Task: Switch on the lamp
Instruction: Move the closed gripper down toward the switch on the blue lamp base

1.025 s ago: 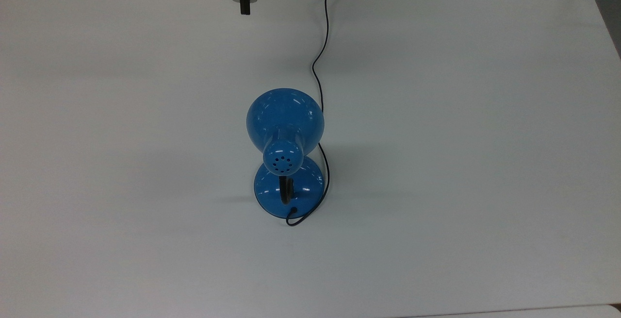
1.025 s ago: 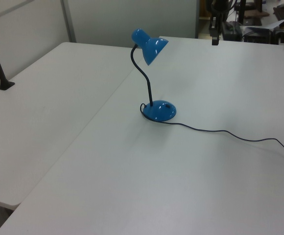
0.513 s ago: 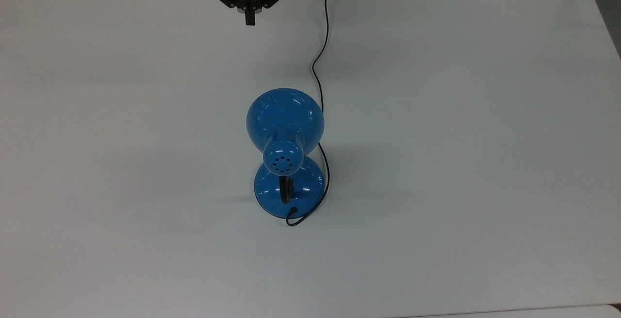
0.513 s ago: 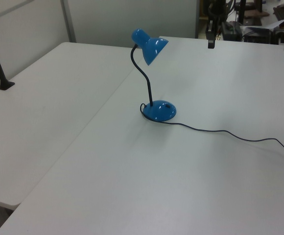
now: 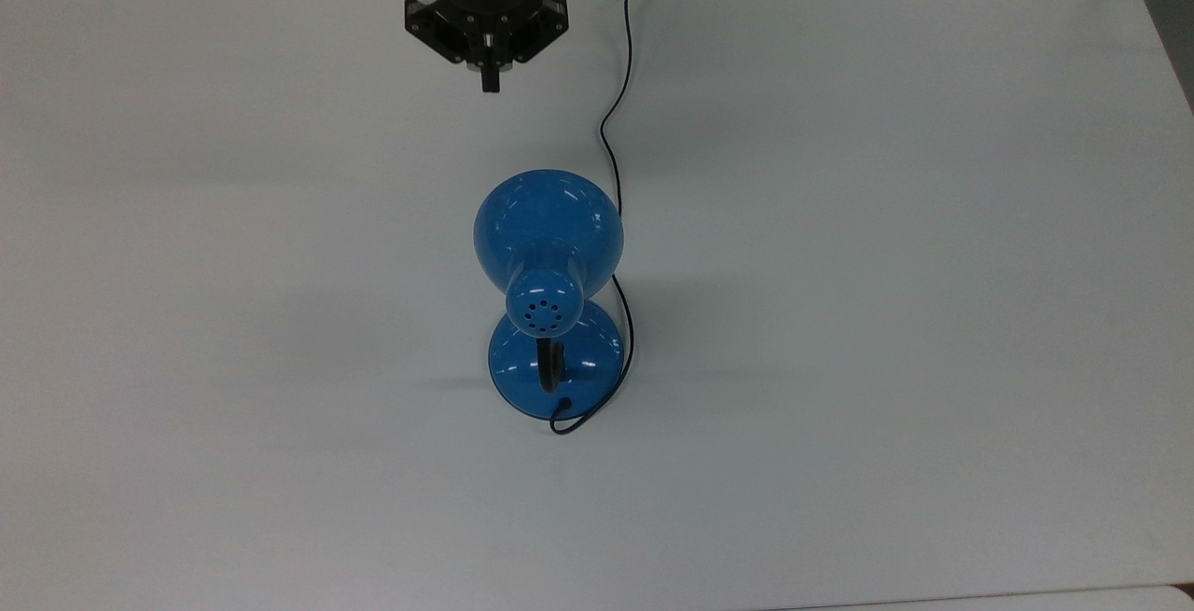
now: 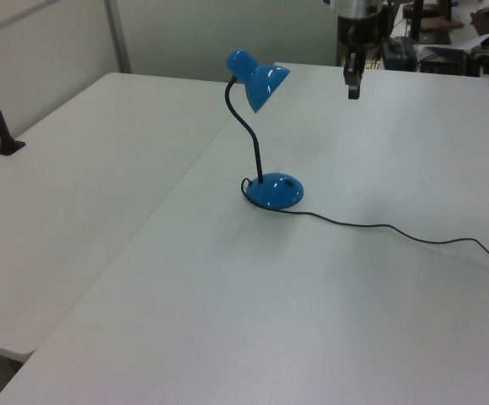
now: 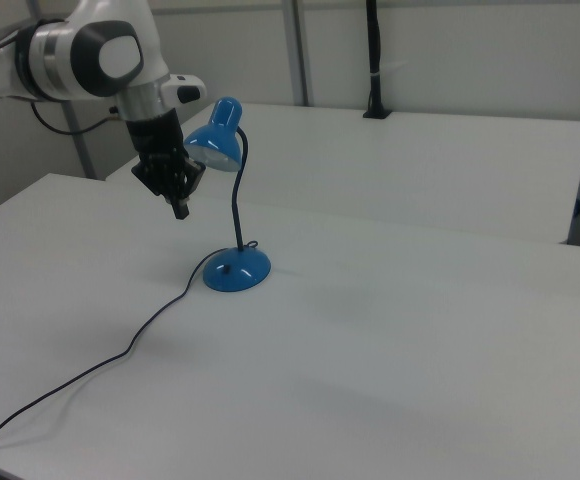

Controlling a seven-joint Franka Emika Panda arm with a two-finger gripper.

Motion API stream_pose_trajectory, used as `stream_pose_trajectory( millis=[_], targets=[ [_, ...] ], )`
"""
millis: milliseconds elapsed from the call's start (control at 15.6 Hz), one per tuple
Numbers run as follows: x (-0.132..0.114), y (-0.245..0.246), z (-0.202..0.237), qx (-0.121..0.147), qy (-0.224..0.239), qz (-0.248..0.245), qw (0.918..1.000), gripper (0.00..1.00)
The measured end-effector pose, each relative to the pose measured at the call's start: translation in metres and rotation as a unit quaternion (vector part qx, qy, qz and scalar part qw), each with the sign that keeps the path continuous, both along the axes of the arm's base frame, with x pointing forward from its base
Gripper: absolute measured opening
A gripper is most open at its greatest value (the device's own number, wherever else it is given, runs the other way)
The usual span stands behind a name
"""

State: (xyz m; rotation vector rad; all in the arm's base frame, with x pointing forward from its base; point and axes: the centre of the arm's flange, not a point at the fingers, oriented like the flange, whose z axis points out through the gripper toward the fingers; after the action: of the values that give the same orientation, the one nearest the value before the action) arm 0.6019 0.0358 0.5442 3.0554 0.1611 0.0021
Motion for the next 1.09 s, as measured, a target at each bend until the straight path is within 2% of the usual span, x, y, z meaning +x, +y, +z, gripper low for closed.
stream_pose_trajectory(
  millis=[641, 1089],
  targets=[
    [0.011, 0.035, -0.063, 0.004, -0.014, 0.029, 0.9995, 0.01],
    [0.023, 0.043, -0.115, 0.017, -0.068, 0.008, 0.9975, 0.01]
  ],
)
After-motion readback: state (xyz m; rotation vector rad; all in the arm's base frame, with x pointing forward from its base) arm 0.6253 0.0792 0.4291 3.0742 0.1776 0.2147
